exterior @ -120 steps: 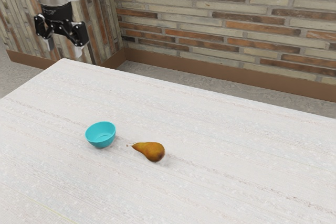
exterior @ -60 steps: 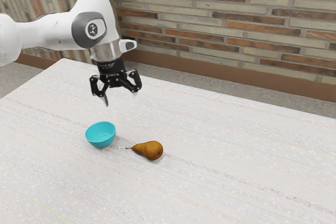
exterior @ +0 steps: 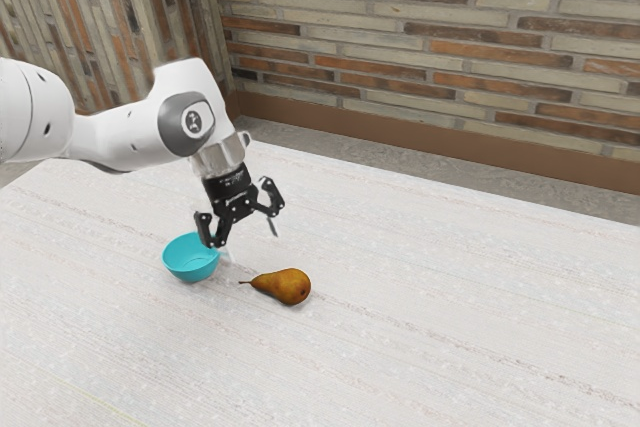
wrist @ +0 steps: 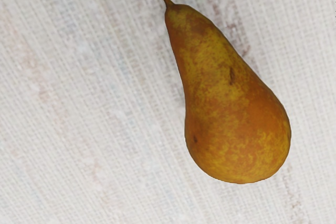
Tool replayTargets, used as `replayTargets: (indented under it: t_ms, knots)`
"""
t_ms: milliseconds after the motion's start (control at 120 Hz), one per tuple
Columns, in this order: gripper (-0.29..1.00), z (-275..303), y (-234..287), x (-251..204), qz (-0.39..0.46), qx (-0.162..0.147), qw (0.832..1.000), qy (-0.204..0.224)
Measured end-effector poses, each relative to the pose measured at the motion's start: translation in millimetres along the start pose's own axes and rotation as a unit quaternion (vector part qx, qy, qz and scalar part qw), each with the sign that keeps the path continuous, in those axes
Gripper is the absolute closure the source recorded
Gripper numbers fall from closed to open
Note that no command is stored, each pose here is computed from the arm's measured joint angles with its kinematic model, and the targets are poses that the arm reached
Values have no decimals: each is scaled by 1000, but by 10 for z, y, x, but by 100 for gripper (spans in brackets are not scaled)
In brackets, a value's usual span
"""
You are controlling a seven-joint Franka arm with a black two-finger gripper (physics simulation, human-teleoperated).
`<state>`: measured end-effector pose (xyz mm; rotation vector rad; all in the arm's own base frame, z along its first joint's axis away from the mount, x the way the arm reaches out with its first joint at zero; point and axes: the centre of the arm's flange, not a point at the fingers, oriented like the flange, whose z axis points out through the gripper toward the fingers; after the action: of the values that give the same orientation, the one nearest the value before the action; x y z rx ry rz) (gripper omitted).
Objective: Place the pear in the bowl.
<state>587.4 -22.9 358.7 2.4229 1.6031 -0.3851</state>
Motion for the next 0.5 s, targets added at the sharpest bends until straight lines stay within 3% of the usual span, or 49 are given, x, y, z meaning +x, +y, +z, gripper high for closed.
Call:
replayTargets:
  t_ms: [500]
  knots:
    - [0, 449, 244, 255, -186, -6, 982, -1]
